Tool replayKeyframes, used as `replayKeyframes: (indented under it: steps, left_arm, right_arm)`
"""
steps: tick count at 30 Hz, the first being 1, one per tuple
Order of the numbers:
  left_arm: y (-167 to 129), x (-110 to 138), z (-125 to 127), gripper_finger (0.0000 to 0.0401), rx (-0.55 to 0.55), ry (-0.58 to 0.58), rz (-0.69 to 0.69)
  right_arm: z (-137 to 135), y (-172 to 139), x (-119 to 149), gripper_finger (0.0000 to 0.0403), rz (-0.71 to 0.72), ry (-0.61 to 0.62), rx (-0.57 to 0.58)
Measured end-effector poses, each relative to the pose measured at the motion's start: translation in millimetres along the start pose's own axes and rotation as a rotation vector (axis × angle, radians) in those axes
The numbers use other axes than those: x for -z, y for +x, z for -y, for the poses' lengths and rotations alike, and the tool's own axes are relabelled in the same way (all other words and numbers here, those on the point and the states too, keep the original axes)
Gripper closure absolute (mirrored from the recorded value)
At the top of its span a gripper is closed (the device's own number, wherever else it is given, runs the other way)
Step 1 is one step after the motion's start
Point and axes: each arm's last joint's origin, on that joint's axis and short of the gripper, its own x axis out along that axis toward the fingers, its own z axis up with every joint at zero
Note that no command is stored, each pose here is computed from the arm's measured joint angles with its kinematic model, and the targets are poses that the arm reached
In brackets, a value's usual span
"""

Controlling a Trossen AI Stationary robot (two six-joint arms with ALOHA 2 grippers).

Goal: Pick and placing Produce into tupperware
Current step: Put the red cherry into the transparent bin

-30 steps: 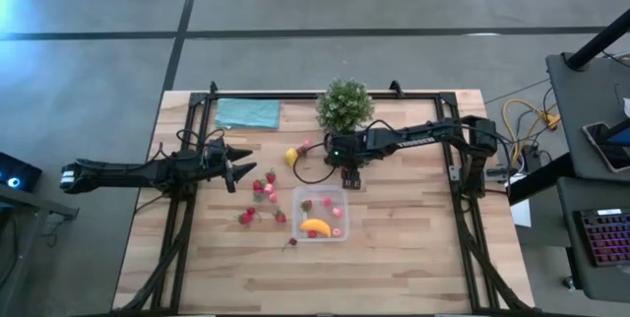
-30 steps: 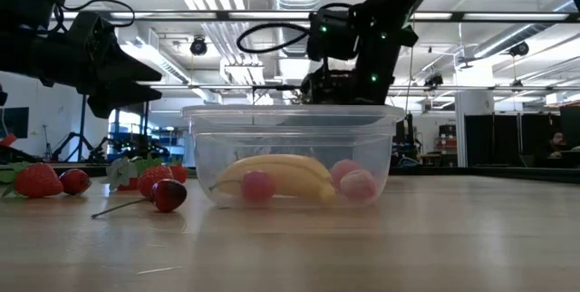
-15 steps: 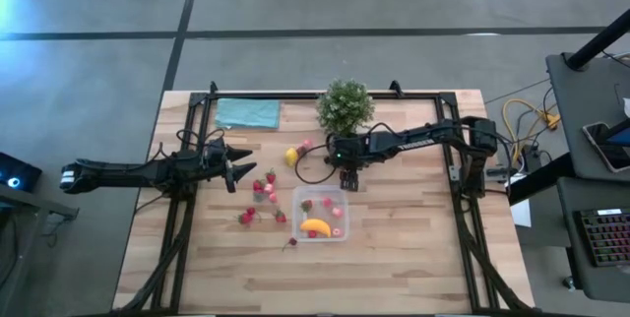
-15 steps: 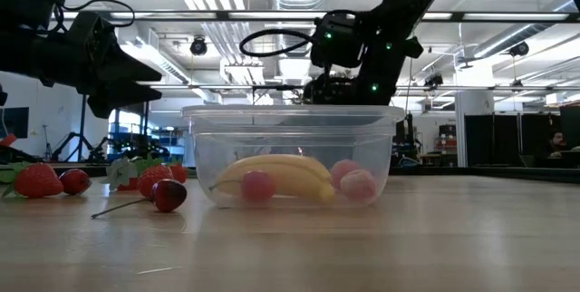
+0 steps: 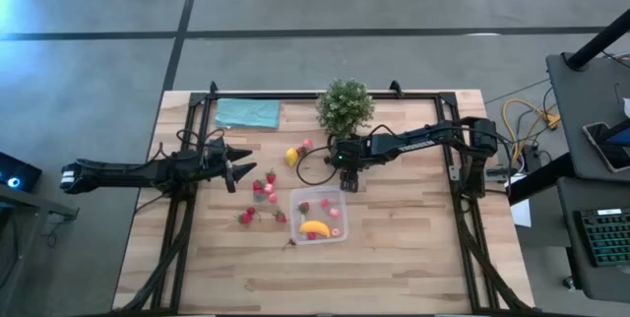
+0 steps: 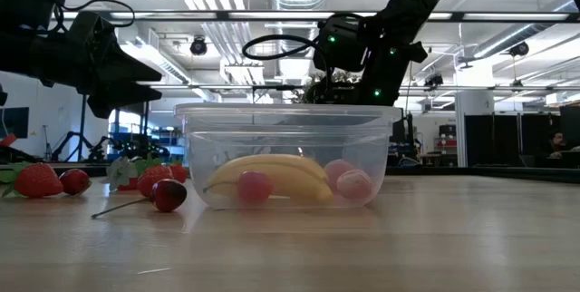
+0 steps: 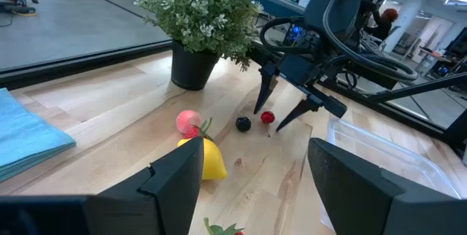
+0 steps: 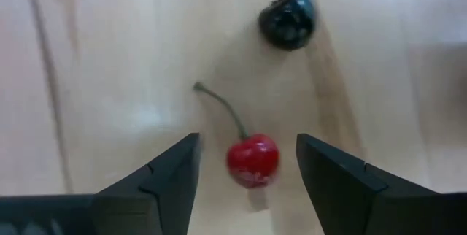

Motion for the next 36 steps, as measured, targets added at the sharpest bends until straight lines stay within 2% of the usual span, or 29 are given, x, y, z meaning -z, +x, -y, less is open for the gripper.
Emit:
replayKeyframes:
  steps: [11,23,30,36]
  left_arm:
    - [0,0,0,0.0168,0.0,0.0,0.0]
    - [0,0,0,0.0168,0.0,0.0,0.0]
    - [0,0,0,0.0168,0.0,0.0,0.0]
    - [0,0,0,0.0168,0.0,0.0,0.0]
  right_arm:
    - [0,0,1,0.0245,-0.006,0.005,0.004]
    - [0,0,2,0.0311,-0.013,0.108,0.009]
    - [1,-1,-1,0.0319,-0.006,0.159,0.008]
    - [0,-14,-18,0.0316,0.017,0.194,0.004]
